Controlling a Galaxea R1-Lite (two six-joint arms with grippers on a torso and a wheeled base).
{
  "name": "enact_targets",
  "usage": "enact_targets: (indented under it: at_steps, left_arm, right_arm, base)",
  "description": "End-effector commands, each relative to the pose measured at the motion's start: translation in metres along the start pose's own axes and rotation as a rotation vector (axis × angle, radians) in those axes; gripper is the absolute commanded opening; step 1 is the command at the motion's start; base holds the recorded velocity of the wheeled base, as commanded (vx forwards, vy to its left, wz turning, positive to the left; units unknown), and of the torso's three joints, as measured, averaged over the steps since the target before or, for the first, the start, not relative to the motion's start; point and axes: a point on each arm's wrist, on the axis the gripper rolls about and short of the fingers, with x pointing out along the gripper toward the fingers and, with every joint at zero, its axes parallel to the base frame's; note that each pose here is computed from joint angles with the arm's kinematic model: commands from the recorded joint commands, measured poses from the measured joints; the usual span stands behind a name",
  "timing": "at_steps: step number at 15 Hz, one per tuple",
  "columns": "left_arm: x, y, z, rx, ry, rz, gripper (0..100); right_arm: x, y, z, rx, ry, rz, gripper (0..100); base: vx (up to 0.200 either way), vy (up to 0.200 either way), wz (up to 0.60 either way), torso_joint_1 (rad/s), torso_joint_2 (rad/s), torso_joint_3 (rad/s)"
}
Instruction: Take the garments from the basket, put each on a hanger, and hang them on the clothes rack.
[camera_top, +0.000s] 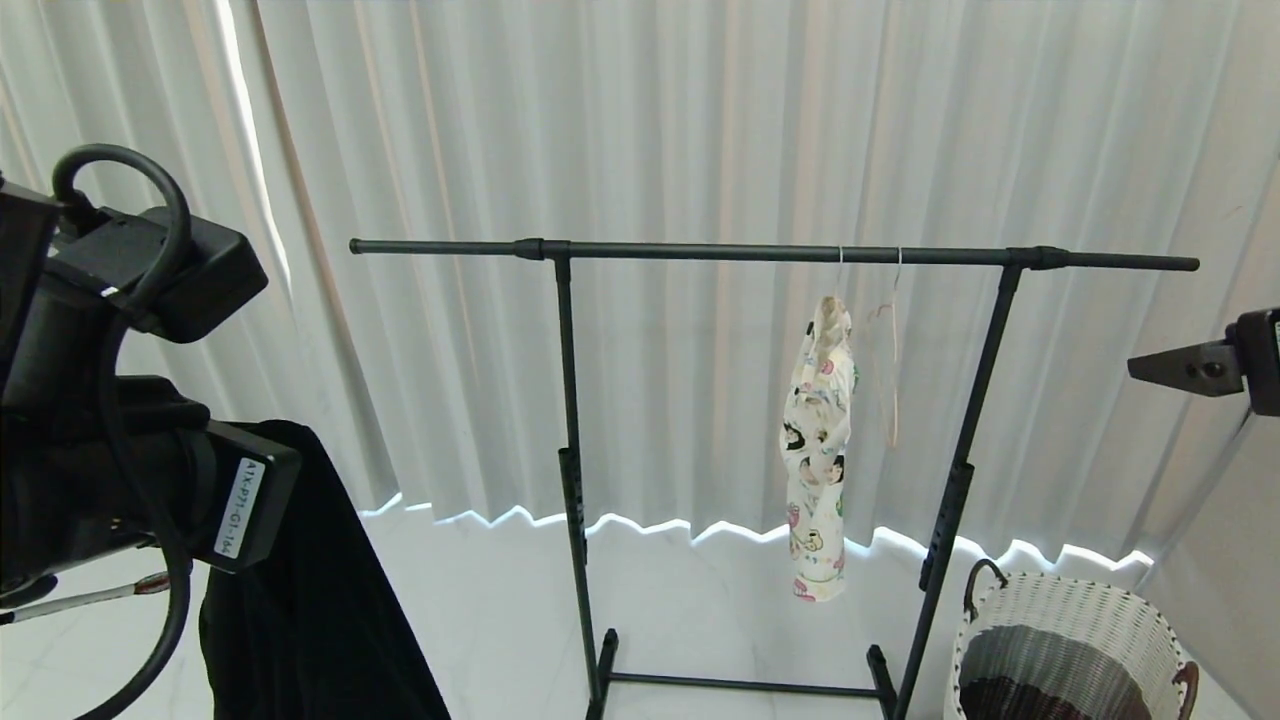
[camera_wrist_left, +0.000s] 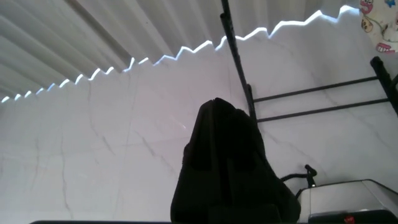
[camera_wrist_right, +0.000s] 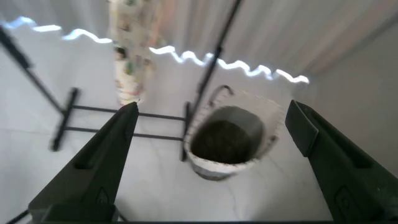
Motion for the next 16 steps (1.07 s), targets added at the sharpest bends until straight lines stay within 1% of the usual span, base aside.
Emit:
enact_targets:
  at_steps: [1, 4, 8, 13, 16]
  left_arm:
    - [0.000, -0.001, 0.000, 0.004, -0.002, -0.006, 0]
    - [0.000, -0.002, 0.000, 0.006, 0.001, -0.006, 0]
    - [0.000, -0.001, 0.000, 0.004, -0.002, -0.006, 0]
    - [0.001, -0.002, 0.002, 0.001, -0.003, -0.005, 0]
    - [0.002, -0.002, 0.003, -0.004, -0.007, -0.003, 0]
  right_arm:
    - [0.003, 0.002, 0.002, 0.005, -0.008, 0.040, 100]
    - [0.012, 0.007, 0.002, 0.010, -0.015, 0.061, 100]
    - [0.028, 0.009, -0.001, 0.028, -0.024, 0.049, 100]
    - [0.054, 0.003, -0.002, 0.059, -0.001, 0.040, 100]
    - [0.074, -0.002, -0.013, 0.077, 0.039, 0.043, 100]
  base:
    - [0.200, 0.000, 0.00, 0.002, 0.01, 0.002]
    - [0.200, 0.000, 0.00, -0.009, 0.00, 0.002]
    - [0.200, 0.000, 0.00, 0.007, 0.01, 0.002]
    - [0.200, 0.000, 0.00, 0.002, 0.00, 0.005]
    - [0.200, 0.000, 0.00, 0.001, 0.00, 0.002]
